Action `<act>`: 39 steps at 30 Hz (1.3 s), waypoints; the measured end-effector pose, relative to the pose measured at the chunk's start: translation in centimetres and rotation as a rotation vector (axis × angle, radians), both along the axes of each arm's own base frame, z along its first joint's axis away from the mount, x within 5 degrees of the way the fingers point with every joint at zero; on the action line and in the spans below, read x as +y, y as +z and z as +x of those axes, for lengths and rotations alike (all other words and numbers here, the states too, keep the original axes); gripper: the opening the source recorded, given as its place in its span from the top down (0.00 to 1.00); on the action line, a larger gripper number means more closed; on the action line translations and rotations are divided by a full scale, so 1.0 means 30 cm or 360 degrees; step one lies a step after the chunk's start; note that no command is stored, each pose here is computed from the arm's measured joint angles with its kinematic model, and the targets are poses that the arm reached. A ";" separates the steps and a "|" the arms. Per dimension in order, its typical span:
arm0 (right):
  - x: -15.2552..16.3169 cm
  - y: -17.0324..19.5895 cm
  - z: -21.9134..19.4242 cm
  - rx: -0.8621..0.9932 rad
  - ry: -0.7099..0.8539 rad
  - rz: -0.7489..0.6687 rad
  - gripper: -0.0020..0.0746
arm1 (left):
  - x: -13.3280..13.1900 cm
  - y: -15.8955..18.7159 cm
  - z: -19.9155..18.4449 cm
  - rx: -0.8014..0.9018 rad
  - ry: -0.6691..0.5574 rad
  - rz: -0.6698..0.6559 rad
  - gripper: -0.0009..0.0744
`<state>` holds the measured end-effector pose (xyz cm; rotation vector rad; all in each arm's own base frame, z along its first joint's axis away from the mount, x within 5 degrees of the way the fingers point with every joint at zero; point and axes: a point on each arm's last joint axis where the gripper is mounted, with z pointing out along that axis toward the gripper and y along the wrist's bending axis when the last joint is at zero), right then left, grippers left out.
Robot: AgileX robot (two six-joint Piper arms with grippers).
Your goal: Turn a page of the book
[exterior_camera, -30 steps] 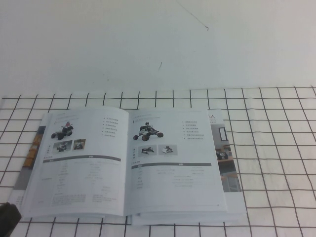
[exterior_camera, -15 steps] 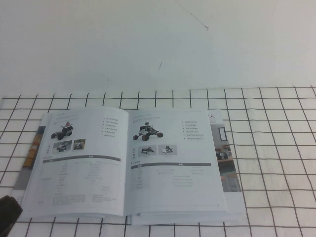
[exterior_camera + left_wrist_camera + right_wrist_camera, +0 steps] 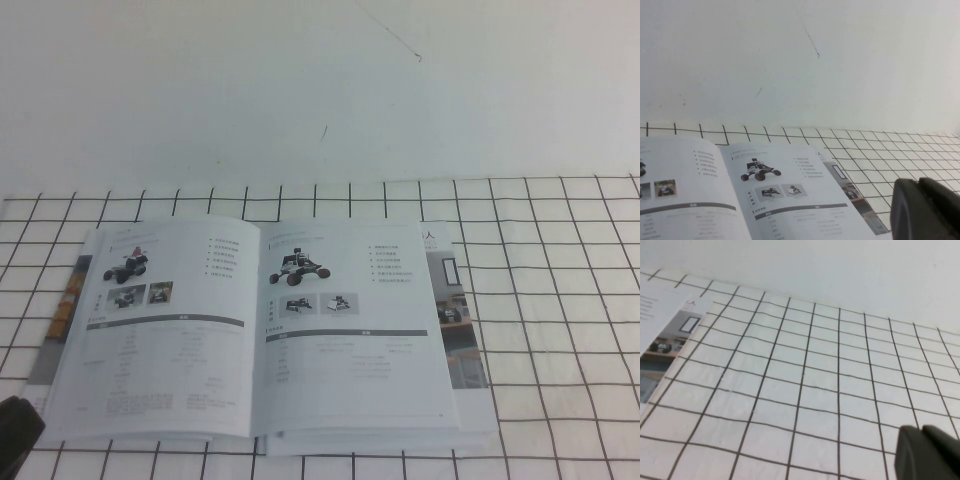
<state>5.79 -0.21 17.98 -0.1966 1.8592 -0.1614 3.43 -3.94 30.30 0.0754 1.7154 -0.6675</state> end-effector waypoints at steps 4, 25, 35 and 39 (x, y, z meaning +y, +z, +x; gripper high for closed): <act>-0.004 -0.033 -0.018 0.0034 -0.0051 0.0062 0.97 | 0.000 0.000 0.000 0.0002 -0.0002 0.0001 0.99; -0.007 -0.048 -0.025 0.0113 -0.0106 -0.0001 0.97 | -0.003 -0.004 -0.002 0.0021 -0.0020 0.0009 0.99; -0.008 -0.047 -0.025 0.0109 -0.0122 0.0027 0.97 | -0.005 -0.006 -0.003 0.0031 -0.0029 0.0013 0.99; -0.008 -0.047 -0.025 0.0109 -0.0123 0.0028 0.97 | -0.005 -0.007 -0.004 0.0033 -0.0031 0.0014 0.99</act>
